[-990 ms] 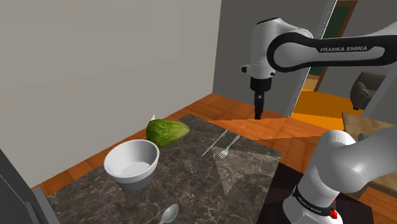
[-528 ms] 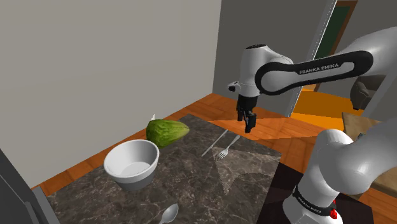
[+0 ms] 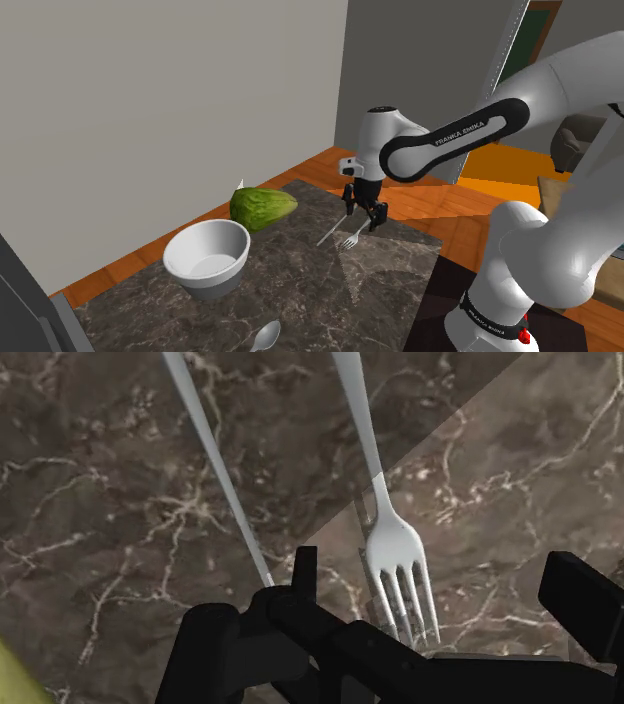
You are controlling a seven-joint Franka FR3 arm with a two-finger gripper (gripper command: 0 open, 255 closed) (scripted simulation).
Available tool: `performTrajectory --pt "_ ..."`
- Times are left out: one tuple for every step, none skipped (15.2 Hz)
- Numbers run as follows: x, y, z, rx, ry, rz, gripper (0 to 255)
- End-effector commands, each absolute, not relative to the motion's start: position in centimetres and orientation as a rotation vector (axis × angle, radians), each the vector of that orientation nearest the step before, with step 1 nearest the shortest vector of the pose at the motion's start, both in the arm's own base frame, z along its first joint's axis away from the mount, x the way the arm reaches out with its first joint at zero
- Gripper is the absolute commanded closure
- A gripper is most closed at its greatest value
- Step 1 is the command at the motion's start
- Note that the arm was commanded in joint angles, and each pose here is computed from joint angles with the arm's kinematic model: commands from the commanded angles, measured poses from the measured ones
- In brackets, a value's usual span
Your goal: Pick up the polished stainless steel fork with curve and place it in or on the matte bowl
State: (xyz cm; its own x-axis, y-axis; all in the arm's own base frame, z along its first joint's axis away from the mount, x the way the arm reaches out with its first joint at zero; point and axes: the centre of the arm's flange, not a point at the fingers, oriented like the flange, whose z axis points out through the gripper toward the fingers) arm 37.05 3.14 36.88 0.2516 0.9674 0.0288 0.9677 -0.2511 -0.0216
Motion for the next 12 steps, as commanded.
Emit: performTrajectory --pt "37.5 3.6 35.2 -2.386 -1.98 -0.033 0" --pt "37.5 3.6 34.7 -2.386 -1.98 -0.033 0" --pt "37.5 3.7 34.1 -2.386 -1.98 -0.033 0" --pt "37.5 3.7 33.6 -2.386 -1.98 -0.033 0" --pt "37.5 3.7 33.1 -2.386 -1.98 -0.033 0" --pt "37.5 3.7 32.6 -2.386 -1.98 -0.033 0" --pt "37.5 3.8 32.0 -2.386 -1.98 -0.033 0" --pt "37.4 3.8 31.7 -2.386 -1.98 -0.033 0" --pt "37.4 3.8 31.7 -2.386 -1.98 -0.033 0" --pt "37.4 3.8 31.7 -2.386 -1.98 -0.033 0" --pt "37.4 3.8 31.7 -2.386 -1.98 -0.033 0" --pt "37.4 3.8 31.7 -2.386 -1.98 -0.033 0"
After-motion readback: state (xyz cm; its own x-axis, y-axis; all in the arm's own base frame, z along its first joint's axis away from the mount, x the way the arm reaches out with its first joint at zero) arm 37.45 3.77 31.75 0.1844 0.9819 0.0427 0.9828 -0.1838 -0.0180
